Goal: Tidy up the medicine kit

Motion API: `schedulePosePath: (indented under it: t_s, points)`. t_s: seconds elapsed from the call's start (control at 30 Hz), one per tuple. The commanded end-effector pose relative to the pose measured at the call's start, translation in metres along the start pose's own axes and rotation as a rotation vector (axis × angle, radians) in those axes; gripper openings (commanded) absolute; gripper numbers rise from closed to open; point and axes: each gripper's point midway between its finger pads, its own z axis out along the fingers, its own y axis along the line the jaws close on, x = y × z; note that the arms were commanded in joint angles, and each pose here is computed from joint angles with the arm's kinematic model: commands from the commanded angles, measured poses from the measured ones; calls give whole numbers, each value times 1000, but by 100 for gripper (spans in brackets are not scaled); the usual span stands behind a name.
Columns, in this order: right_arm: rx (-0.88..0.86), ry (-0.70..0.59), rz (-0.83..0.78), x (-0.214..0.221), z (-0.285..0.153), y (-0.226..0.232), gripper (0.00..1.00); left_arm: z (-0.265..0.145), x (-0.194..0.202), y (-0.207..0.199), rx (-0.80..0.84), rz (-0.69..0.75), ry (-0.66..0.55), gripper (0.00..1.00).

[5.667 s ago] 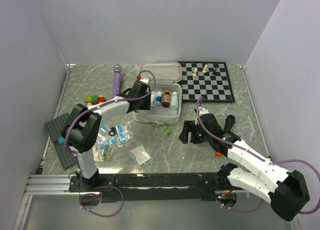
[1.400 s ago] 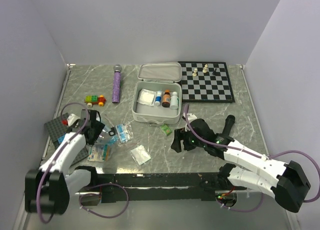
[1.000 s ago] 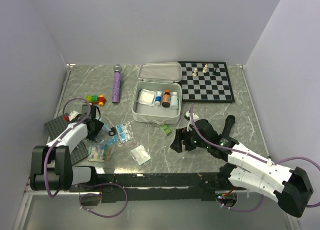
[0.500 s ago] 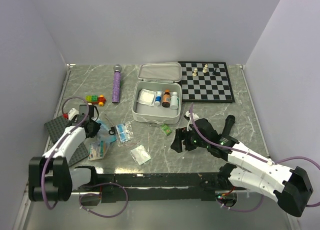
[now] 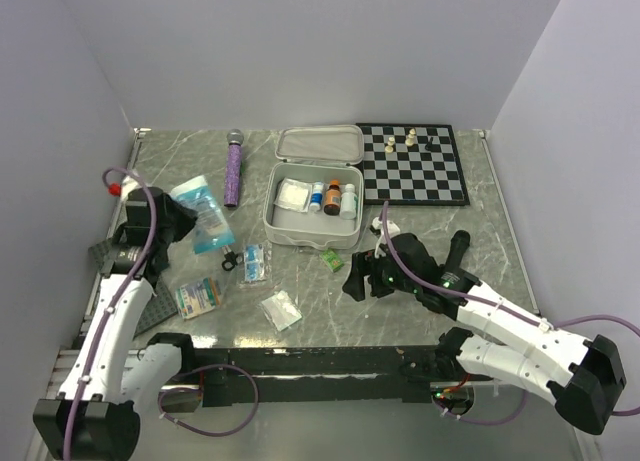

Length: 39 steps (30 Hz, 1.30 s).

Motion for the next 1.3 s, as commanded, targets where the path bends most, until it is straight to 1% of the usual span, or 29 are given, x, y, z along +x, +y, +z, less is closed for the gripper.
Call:
schedulePosePath:
  t_s: [0.0,0.1,0.13,0.17,0.23,0.3,0.4,0.5,0.53,0.57,0.7,0.77,0.83,1.03,1.17,1.27]
  points:
    - [47,-92,-50,-27,-15,-2,84,-23,14,-82,373,257,25,1]
    - [63,-116,-70,-31,-20,-5,84,-43,48,-142,577,499,42,2]
    - [84,-127,-72,-34,-21,-8,84,-46,58,-159,634,580,38,3]
    - [92,-133,-73,-35,-23,-10,84,-48,71,-173,691,683,30,4]
    - [106,-139,-71,-35,-25,-12,84,-54,86,-200,794,843,-24,4]
    - [115,-139,-71,-35,-29,-14,84,-53,94,-221,876,962,-75,2]
    - [128,-146,-68,-33,-35,-17,84,-36,95,-248,912,1131,-136,1]
    - [150,-158,-70,-31,-42,-23,84,-16,109,-259,940,1317,-116,1]
    - [159,-161,-70,-31,-44,-25,84,-12,122,-256,984,1422,-79,1]
    - [166,-164,-72,-31,-47,-26,84,-8,132,-253,1011,1514,-74,1]
    - [189,-161,-70,-29,-53,-31,85,15,155,-239,1048,1716,-69,1]
    - [189,-155,-69,-27,-54,-31,85,21,170,-229,1090,1789,-18,1]
    - [193,-152,-66,-27,-56,-31,84,26,185,-218,1124,1832,60,1]
    - [191,-152,-57,-28,-55,-30,85,39,216,-202,1185,1869,240,1]
    - [192,-140,-44,-24,-51,-31,85,52,229,-194,1174,1891,347,1]
    - [187,-135,-39,-20,-50,-32,84,62,232,-187,1126,1945,380,1]
